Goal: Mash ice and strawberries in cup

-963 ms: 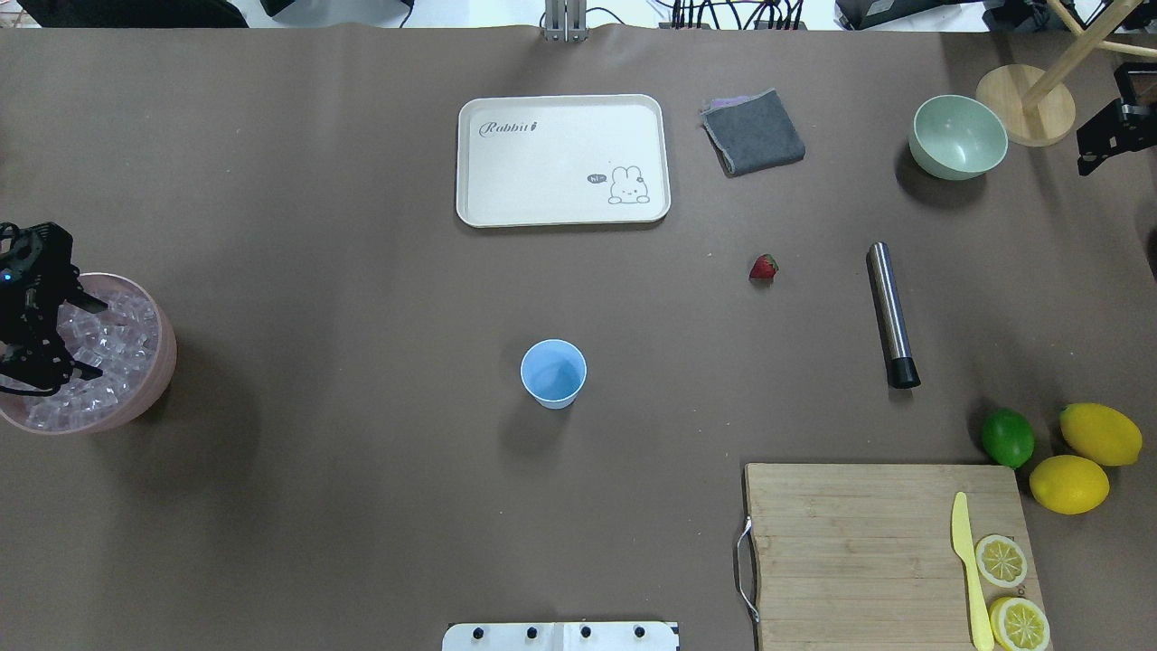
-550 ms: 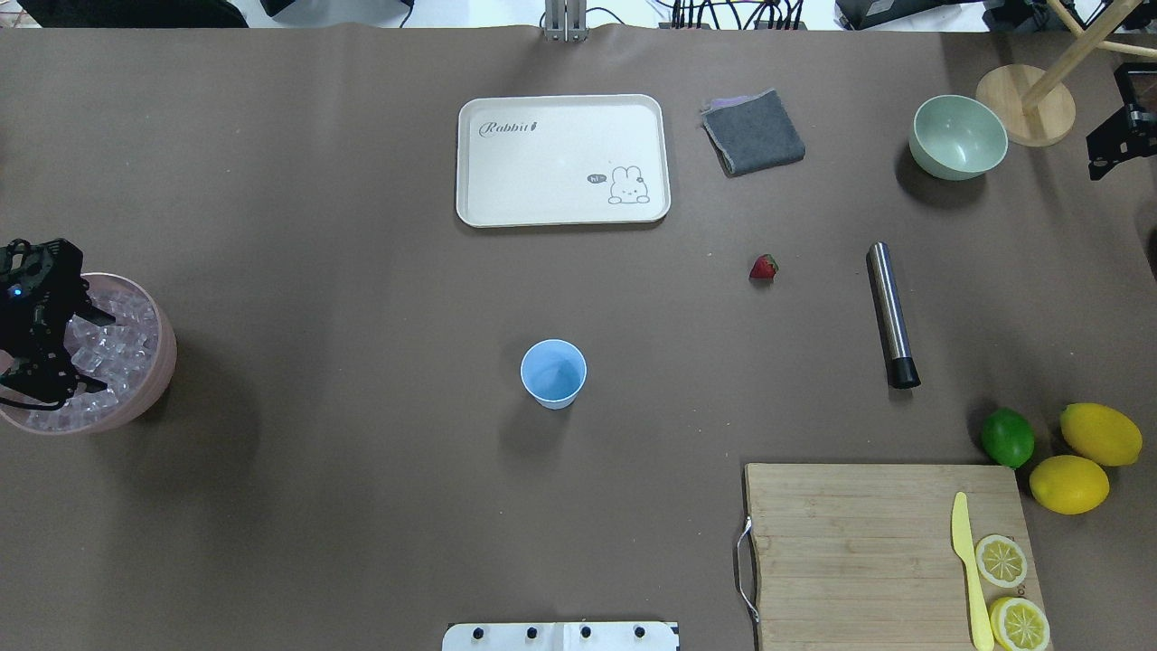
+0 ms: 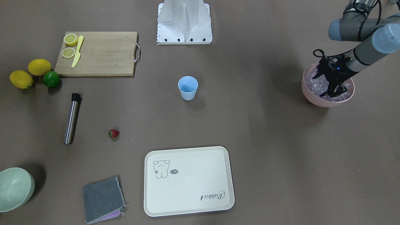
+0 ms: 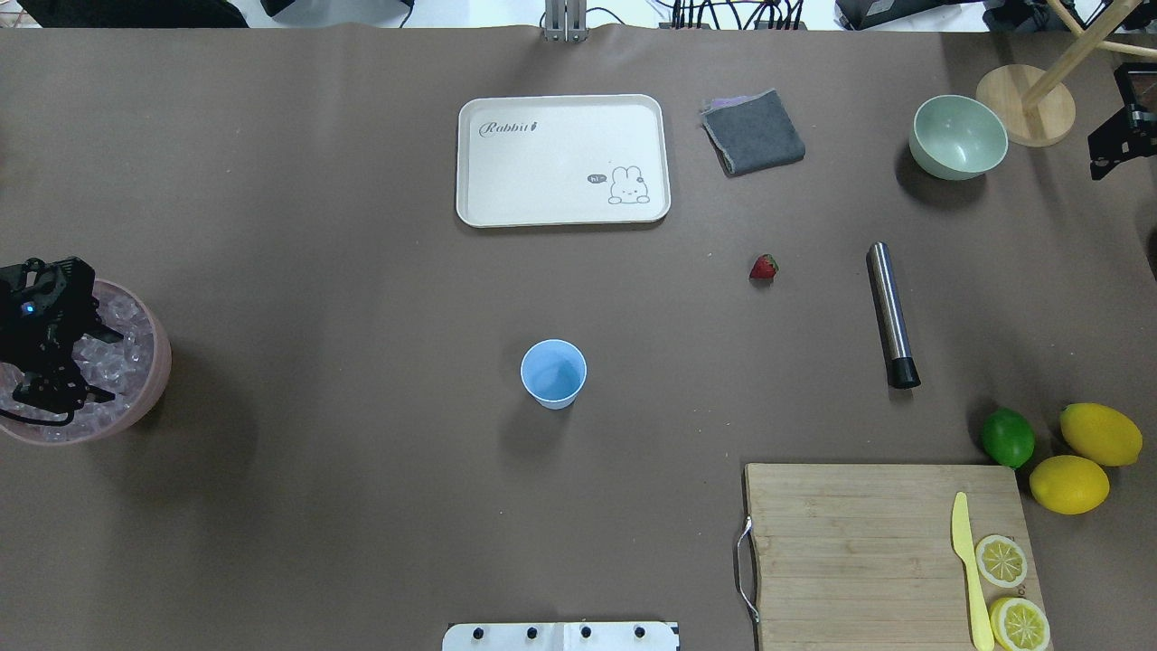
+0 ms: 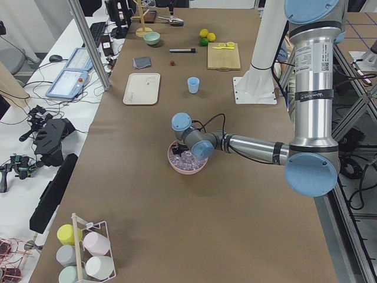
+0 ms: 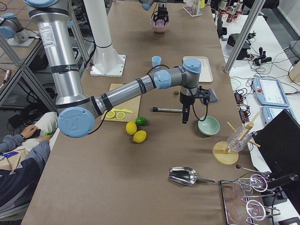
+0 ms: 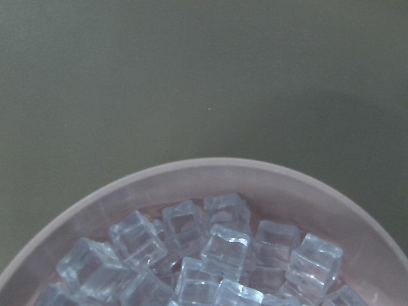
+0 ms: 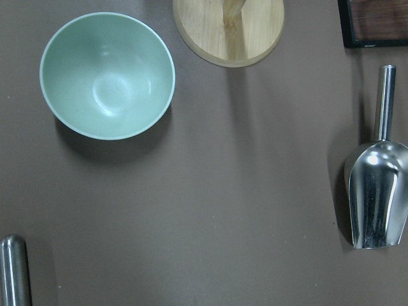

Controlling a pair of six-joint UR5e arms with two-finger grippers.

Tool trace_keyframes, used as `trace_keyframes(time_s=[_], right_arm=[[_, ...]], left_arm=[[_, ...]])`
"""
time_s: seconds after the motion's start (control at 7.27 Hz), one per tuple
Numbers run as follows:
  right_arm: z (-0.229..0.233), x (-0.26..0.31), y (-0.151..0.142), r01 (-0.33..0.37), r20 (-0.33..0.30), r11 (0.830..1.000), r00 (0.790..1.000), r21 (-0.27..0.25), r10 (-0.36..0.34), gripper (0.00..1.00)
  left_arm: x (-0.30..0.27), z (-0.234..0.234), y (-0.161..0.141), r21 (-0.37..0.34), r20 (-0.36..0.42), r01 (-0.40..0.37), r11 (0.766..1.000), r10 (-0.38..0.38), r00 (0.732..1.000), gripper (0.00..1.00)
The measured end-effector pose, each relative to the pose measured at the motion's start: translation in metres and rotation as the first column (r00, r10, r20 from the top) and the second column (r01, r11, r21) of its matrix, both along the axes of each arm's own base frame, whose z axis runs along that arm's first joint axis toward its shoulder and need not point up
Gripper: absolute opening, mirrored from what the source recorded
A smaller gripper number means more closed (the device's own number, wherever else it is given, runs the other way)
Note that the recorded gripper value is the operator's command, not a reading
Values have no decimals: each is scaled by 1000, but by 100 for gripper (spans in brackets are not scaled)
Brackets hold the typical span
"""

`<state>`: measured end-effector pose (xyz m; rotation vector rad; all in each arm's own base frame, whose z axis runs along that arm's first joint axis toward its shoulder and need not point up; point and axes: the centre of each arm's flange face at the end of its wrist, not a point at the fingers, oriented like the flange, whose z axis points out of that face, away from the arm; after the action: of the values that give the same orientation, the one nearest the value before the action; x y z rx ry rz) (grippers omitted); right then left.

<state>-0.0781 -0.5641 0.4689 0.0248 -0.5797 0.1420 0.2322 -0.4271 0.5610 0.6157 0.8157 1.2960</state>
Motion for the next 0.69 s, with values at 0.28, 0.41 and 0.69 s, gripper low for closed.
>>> trace_keyframes(time_s=[0.28,0.41,0.69], right_arm=[[-5,0,-1,-9,5,1000,1000,3,9,100],[-8,-1,0,-17,8,1000,1000,2,17,100],[-13,-3,0,-23,12,1000,1000,5,23,100]], left_arm=[[2,-2,-2,3,2,0,1000,0,1000,0],[1,-3,-3,2,-2,-1,1000,1,1000,0],[-6,-9,-9,0,-18,10,1000,-10,1000,0]])
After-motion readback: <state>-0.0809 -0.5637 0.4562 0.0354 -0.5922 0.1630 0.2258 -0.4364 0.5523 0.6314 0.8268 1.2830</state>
